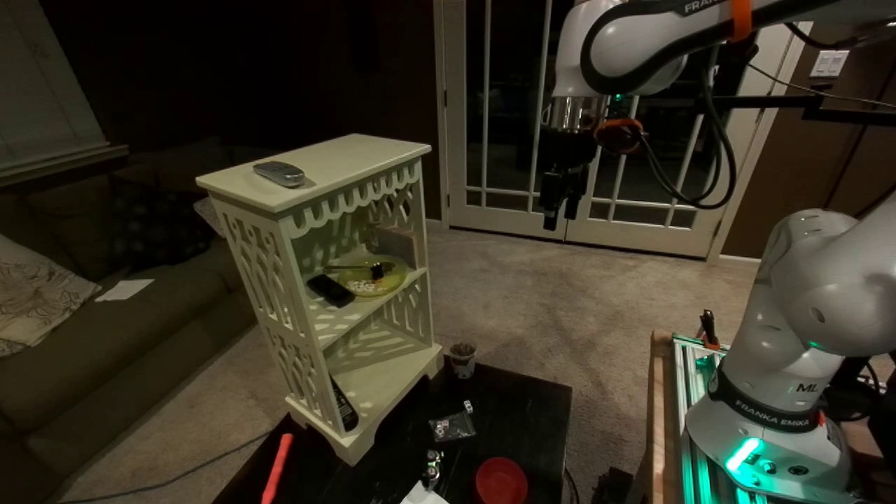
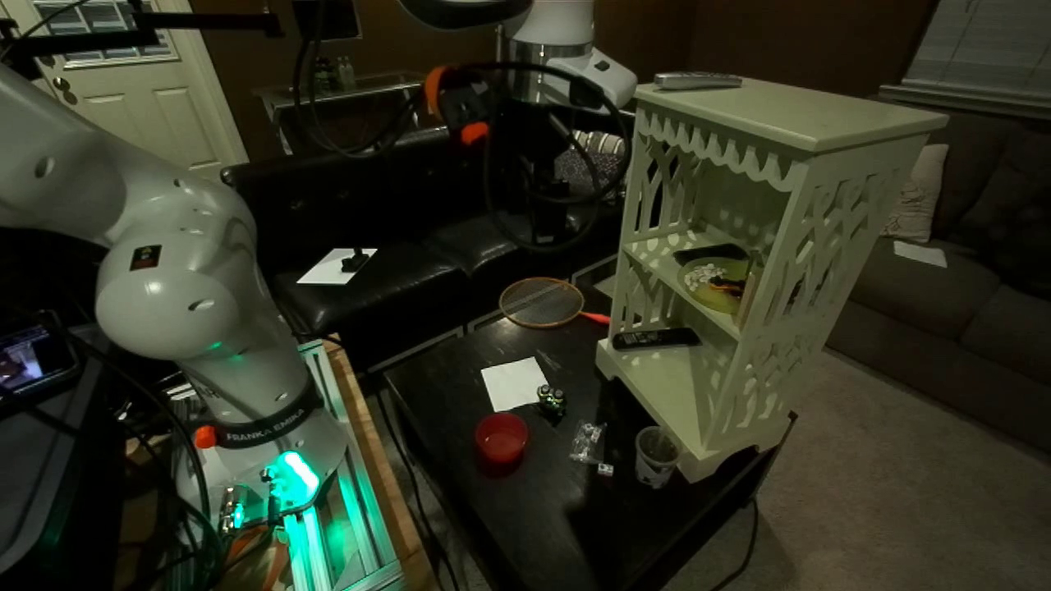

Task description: Put the plate on the top part of the shelf

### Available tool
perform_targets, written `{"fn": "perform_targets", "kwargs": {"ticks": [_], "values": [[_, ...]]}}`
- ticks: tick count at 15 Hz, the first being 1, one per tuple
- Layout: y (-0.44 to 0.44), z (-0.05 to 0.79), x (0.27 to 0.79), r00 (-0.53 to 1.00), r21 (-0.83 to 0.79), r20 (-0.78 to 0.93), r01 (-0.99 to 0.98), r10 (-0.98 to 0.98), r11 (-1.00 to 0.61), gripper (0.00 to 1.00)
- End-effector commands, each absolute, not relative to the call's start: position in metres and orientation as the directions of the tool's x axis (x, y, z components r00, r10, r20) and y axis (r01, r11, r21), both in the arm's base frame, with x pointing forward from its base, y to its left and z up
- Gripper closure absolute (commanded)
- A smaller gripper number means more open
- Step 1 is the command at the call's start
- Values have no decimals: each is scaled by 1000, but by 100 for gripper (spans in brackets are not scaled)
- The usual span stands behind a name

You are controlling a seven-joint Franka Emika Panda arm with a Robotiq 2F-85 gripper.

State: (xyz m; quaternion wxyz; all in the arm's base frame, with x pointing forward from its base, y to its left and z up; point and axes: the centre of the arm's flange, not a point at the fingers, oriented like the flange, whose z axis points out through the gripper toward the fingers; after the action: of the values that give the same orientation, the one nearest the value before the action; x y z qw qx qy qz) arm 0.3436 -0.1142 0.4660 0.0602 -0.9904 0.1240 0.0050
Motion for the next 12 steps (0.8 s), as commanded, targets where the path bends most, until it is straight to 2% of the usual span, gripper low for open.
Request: {"fn": "perform_targets", "kwargs": {"ticks": [1, 5, 9, 12], "values": [[-114, 466, 344, 969, -118, -25, -246, -245, -962, 0], [-111, 479, 341, 974, -132, 14, -224, -227, -966, 0], [-74, 501, 349, 921, -196, 48, -370, -386, -908, 0], [-15, 493, 352, 866, -209, -3, -489, -500, -847, 0]]}}
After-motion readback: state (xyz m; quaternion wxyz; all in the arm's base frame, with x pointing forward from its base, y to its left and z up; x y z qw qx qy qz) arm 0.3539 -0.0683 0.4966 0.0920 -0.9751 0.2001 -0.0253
